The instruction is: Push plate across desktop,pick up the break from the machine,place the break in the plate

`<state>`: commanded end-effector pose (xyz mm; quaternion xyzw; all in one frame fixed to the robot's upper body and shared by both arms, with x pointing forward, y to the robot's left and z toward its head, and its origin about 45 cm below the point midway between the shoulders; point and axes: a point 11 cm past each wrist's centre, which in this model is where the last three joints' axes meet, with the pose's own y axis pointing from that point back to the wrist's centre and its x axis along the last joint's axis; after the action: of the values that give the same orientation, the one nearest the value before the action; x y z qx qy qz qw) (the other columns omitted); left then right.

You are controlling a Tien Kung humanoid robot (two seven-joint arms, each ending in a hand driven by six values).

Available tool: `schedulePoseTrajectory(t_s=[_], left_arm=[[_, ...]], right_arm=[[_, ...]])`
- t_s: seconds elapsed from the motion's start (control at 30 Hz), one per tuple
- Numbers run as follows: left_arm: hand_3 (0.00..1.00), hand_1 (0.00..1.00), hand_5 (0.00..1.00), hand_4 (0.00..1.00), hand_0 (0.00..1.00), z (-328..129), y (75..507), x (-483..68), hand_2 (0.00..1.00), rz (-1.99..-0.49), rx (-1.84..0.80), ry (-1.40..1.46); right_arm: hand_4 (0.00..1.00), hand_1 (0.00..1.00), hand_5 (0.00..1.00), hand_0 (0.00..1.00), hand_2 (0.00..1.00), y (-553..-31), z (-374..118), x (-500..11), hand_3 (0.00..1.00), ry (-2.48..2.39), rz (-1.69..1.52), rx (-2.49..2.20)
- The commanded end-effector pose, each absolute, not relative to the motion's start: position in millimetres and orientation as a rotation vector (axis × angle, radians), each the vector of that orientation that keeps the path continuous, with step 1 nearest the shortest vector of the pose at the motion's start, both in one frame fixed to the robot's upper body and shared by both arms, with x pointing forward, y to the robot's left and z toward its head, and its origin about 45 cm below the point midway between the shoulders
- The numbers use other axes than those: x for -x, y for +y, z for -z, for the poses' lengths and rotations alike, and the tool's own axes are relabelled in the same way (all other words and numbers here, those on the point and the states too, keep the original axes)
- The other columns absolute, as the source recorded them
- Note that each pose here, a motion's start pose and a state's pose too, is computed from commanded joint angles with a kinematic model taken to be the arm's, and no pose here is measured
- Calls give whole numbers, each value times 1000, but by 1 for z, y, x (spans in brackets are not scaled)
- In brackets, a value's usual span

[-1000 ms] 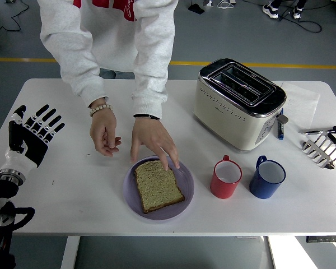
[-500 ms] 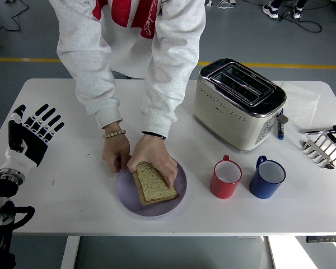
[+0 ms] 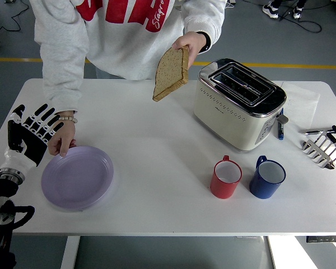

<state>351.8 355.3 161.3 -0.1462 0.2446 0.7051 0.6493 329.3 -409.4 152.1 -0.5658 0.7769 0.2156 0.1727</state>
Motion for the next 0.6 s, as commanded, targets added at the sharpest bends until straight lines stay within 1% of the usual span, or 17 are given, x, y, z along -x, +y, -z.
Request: schedulePoseTrajectory(t_s=[0.6], left_arm=[[725, 759, 998, 627, 745, -161, 356, -351, 773, -1606, 334, 558]], right_arm=[[509, 689, 584, 743, 677, -409, -151, -329, 634, 2207, -615, 1607]])
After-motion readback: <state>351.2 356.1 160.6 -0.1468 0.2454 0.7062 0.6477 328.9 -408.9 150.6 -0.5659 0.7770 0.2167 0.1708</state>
